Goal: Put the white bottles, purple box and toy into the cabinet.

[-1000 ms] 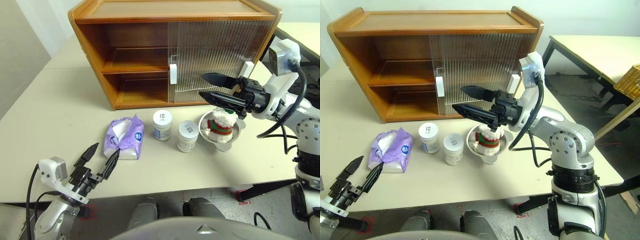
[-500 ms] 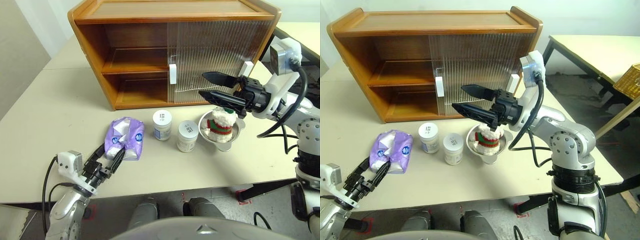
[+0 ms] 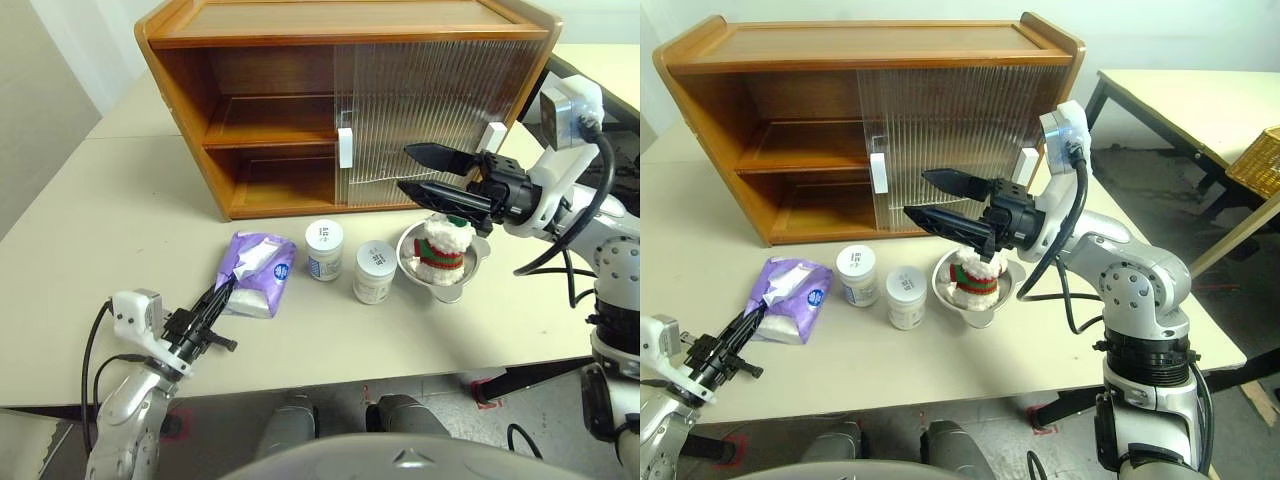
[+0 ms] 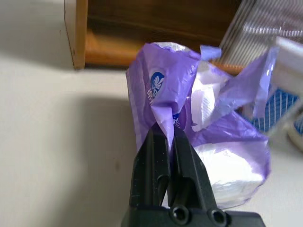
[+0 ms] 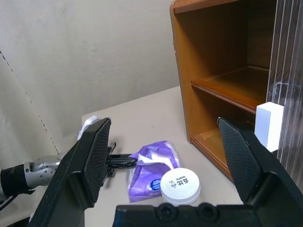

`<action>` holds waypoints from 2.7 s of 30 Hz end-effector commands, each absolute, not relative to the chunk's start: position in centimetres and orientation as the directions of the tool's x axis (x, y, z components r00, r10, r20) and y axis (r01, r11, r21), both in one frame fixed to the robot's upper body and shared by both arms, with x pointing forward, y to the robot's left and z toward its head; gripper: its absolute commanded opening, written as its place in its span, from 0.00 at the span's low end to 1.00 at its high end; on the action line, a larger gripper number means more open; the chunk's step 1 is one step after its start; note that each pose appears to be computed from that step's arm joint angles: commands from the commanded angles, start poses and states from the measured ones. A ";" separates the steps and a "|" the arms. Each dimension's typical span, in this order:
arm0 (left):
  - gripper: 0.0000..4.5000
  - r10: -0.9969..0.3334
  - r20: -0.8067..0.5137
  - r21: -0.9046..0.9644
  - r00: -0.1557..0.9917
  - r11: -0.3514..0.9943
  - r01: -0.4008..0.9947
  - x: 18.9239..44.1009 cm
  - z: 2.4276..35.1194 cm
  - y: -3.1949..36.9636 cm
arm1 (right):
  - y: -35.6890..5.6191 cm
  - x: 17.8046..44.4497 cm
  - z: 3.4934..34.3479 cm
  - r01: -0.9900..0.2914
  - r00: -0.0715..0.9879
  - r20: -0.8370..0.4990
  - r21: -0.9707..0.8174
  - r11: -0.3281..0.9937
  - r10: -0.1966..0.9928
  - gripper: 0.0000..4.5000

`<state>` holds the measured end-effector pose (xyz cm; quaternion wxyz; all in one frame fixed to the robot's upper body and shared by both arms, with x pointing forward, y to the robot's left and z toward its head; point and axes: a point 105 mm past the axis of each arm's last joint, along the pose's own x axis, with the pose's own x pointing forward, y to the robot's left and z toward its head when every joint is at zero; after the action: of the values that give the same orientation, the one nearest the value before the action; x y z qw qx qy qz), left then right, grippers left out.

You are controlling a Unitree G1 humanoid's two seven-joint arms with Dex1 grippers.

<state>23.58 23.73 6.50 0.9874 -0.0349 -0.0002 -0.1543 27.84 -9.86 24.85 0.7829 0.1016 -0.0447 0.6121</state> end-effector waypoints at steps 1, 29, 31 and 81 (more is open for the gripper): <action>0.00 -0.299 0.091 -0.072 0.950 0.949 0.306 24.8 9.6 23.5 | -9.8 27.8 25.2 -0.970 0.240 0.202 0.084 0.227 0.949 1.00; 0.00 -0.163 0.175 -0.229 0.971 0.952 0.201 34.7 21.5 22.8 | -9.1 27.8 24.5 -0.968 0.249 0.219 0.088 0.235 0.944 1.00; 0.00 -0.165 0.180 -0.242 0.970 0.948 0.206 35.6 22.1 22.6 | -9.1 27.8 24.5 -0.967 0.254 0.223 0.089 0.240 0.941 1.00; 0.13 -0.349 0.240 -0.145 0.906 0.910 0.389 36.4 19.6 17.2 | -9.2 27.7 24.4 -0.965 0.258 0.224 0.102 0.240 0.940 1.00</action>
<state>35.66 17.32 20.03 0.9681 -0.1062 -0.1104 -0.1983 27.73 -9.20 24.39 0.7846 0.1141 -0.0574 0.6067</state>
